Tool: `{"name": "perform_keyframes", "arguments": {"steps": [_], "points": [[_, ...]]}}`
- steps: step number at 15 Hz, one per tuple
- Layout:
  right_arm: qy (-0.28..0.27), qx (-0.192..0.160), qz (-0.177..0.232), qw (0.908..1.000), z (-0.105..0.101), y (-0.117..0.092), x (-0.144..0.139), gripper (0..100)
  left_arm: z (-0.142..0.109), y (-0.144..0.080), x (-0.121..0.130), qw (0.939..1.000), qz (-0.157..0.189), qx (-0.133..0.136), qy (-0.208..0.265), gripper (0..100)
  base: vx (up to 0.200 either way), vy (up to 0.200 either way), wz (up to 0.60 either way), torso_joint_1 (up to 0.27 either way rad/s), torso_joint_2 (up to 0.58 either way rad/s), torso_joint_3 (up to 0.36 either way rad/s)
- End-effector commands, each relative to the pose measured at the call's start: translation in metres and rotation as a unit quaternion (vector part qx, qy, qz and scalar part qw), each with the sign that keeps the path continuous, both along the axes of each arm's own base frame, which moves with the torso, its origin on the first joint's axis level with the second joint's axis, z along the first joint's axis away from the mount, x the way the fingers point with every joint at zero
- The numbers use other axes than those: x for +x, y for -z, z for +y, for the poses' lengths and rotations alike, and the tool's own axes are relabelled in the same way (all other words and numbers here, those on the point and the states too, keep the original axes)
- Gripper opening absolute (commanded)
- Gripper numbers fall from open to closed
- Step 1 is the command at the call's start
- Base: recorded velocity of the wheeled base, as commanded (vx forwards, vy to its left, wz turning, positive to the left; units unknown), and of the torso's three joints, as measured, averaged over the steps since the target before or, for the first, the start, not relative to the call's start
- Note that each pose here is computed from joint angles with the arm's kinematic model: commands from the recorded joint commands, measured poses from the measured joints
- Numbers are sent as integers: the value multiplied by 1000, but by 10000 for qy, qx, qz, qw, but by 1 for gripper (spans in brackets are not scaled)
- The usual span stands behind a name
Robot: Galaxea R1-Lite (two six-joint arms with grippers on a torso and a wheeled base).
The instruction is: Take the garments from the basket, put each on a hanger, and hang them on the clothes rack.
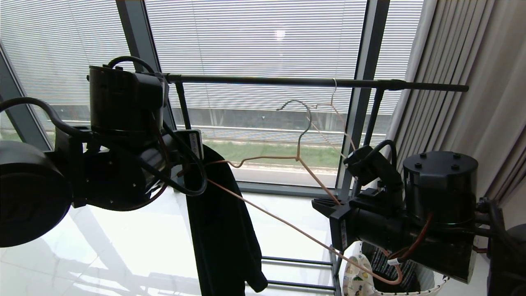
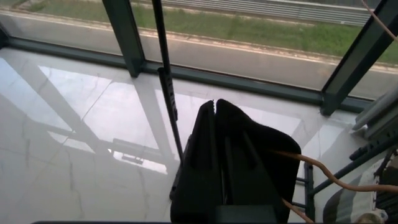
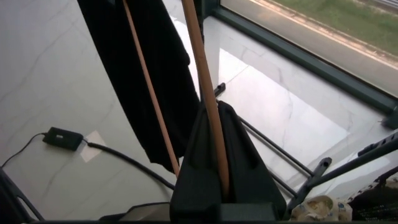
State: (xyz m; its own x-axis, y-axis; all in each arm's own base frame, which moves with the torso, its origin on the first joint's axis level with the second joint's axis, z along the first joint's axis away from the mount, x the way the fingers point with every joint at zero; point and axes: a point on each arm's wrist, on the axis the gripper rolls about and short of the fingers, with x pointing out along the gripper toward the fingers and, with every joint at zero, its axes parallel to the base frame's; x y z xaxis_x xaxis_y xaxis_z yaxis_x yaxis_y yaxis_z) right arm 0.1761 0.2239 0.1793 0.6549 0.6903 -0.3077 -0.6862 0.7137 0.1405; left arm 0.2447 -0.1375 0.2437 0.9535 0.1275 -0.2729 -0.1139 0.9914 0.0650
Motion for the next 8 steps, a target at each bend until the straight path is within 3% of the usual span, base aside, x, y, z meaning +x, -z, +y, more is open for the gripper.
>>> {"name": "perform_keyframes", "arguments": {"steps": [1,3,8], "points": [[-7,-11,1,10000,1,1,0,0,0,1,0,10000,22,20,4,0,0,0,0,0,0,0],[-14,-14,-24,10000,1,0,1,0,-2,3,1,9997,69,207,53,0,0,0,0,0,0,0],[-47,28,-104,9999,20,-2,11,0,-28,5,-13,9980,85,208,585,0,0,0,0,0,0,0]]}}
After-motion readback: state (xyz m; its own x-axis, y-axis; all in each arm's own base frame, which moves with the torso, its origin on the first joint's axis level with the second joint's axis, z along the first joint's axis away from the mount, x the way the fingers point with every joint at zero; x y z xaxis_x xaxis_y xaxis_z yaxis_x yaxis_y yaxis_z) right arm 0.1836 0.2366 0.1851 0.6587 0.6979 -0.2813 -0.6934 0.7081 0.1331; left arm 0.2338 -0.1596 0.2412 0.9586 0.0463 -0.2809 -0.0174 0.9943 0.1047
